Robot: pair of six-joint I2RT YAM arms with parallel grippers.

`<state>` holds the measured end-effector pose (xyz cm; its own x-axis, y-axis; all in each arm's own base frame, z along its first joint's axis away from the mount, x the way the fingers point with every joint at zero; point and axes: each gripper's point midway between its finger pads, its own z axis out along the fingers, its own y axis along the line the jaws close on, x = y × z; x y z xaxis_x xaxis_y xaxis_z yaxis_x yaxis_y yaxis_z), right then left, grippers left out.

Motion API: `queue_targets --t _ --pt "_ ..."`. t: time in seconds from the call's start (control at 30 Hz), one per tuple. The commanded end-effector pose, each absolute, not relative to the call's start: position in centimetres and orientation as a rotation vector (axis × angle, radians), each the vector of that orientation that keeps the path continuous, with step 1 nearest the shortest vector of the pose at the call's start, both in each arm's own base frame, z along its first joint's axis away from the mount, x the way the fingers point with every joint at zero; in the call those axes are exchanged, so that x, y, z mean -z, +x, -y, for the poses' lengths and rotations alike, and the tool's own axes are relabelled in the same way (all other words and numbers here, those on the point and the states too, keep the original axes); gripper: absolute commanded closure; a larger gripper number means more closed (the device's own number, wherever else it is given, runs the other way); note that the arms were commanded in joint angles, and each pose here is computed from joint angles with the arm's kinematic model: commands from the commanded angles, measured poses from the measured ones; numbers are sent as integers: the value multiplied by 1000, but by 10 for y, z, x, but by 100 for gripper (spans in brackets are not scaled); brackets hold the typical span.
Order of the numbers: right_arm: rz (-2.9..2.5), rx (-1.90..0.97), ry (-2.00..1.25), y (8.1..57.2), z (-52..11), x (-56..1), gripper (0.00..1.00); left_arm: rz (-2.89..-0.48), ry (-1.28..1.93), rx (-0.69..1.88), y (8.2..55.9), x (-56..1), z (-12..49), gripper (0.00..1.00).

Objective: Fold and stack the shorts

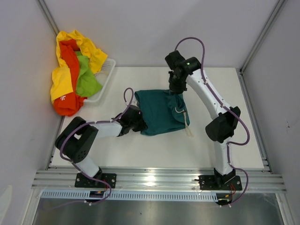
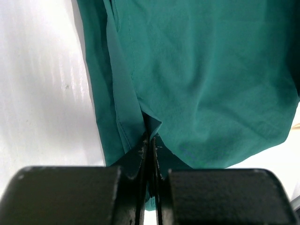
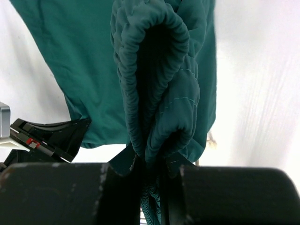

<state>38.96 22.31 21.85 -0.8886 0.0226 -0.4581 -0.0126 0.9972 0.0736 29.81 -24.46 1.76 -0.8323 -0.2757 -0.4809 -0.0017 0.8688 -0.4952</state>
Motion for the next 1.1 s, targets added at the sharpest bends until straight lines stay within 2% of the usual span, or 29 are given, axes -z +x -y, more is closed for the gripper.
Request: queue_targets --t 0.0,0.77,0.8,0.83,0.87,0.93,0.97,1.03,1.07 --pt "-2698 -106 -15 384 -239 -208 100 -2474 -230 641 293 -19 238 92" --pt "-2678 -298 -26 410 -324 -141 99 -2482 -211 636 289 -17 239 91" --pt "-2679 -303 -34 410 -327 -138 95 -2482 -211 636 290 -16 239 91" --pt "-2662 -320 -42 411 -333 -141 85 -2483 -212 635 289 -16 238 91" --pt "-2654 -325 -71 407 -340 -142 59 -2482 -211 636 290 -17 239 91" --pt "-2612 -381 -103 408 -351 -153 51 -2482 -211 636 289 -16 239 91" --pt "-2625 -407 -113 403 -353 -148 42 -2479 -211 639 290 -17 239 91" --pt "-2571 -553 -119 400 -365 -174 25 -2474 -215 643 290 -18 239 91" --pt "-2578 -566 -120 396 -363 -171 22 -2470 -216 647 290 -19 239 91"
